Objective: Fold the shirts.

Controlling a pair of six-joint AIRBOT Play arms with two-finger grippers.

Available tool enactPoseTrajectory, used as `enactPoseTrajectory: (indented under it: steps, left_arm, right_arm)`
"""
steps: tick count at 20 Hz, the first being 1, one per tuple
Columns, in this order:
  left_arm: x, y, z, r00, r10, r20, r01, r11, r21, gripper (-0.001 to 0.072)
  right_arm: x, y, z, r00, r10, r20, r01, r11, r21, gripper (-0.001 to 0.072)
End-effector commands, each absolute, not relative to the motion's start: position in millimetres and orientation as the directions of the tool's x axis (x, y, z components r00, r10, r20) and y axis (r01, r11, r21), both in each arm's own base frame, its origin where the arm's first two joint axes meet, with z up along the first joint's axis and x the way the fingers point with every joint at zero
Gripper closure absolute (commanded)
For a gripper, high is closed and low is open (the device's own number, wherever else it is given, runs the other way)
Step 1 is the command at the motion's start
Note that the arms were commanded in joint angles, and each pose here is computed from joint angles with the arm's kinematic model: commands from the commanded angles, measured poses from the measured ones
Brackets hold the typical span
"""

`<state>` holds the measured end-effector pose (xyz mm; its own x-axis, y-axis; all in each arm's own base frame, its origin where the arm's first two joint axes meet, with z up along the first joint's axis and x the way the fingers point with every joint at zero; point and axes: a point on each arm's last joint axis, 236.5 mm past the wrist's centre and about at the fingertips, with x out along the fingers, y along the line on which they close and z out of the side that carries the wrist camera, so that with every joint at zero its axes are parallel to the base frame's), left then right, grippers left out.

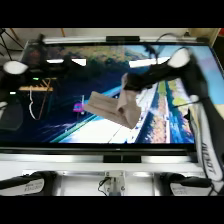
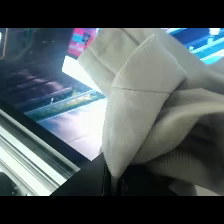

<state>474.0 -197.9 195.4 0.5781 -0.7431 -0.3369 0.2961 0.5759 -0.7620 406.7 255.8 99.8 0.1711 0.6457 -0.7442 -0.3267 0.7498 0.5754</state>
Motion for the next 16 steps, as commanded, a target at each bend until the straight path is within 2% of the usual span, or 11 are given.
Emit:
enactPoseTrajectory:
  steps: [1, 4, 5, 6, 7, 10, 12, 14, 16]
  left_arm:
    - [432.1, -127.0, 283.0, 0.694, -0.674, -0.251, 0.365, 0.631, -0.684, 0.0675]
    - [390.1, -120.8, 325.7, 0.718, -0.665, -0.206, 0.43, 0.656, -0.62, 0.0675]
    - [378.9, -122.1, 333.7, 0.723, -0.66, -0.203, 0.446, 0.671, -0.593, 0.0675]
    - [370.4, -124.7, 338.5, 0.722, -0.661, -0.201, 0.459, 0.677, -0.575, 0.0675]
    - [364.3, -126.7, 342.7, 0.723, -0.662, -0.197, 0.47, 0.68, -0.563, 0.0675]
    - [359.1, -129.6, 344.2, 0.718, -0.668, -0.196, 0.478, 0.678, -0.559, 0.0675]
    - [360.9, -128.6, 337.5, 0.717, -0.666, -0.208, 0.468, 0.68, -0.565, 0.0675]
    - [363.0, -126.2, 327.5, 0.717, -0.657, -0.233, 0.452, 0.693, -0.562, 0.0675]
    - [365.6, -121.7, 317.8, 0.723, -0.638, -0.263, 0.433, 0.717, -0.547, 0.0675]
  right_arm:
    - [412.7, 337.6, 12.0, 0.105, 0.646, -0.756, -0.31, 0.743, 0.593, 0.0639]
    - [409.0, 389.3, -44.7, 0.069, 0.692, -0.719, -0.223, 0.713, 0.665, 0.0623]
    - [410.8, 403.7, -52.1, 0.075, 0.722, -0.687, -0.179, 0.688, 0.703, 0.0496]
    - [415.8, 412.2, -53.0, 0.095, 0.746, -0.659, -0.144, 0.665, 0.733, 0.0237]
    - [421.9, 416.9, -48.2, 0.119, 0.767, -0.631, -0.131, 0.642, 0.755, 0.0138]
    - [439.7, 392.4, -17.6, 0.162, 0.775, -0.611, -0.171, 0.632, 0.756, 0.0138]
    - [448.3, 351.5, 7.9, 0.182, 0.743, -0.645, -0.217, 0.67, 0.71, 0.0137]
    - [450.7, 275.8, 17.4, 0.197, 0.604, -0.772, -0.239, 0.794, 0.56, 0.0138]
    - [438.1, 170.3, 5.7, 0.153, 0.334, -0.93, -0.159, 0.937, 0.311, 0.0138]
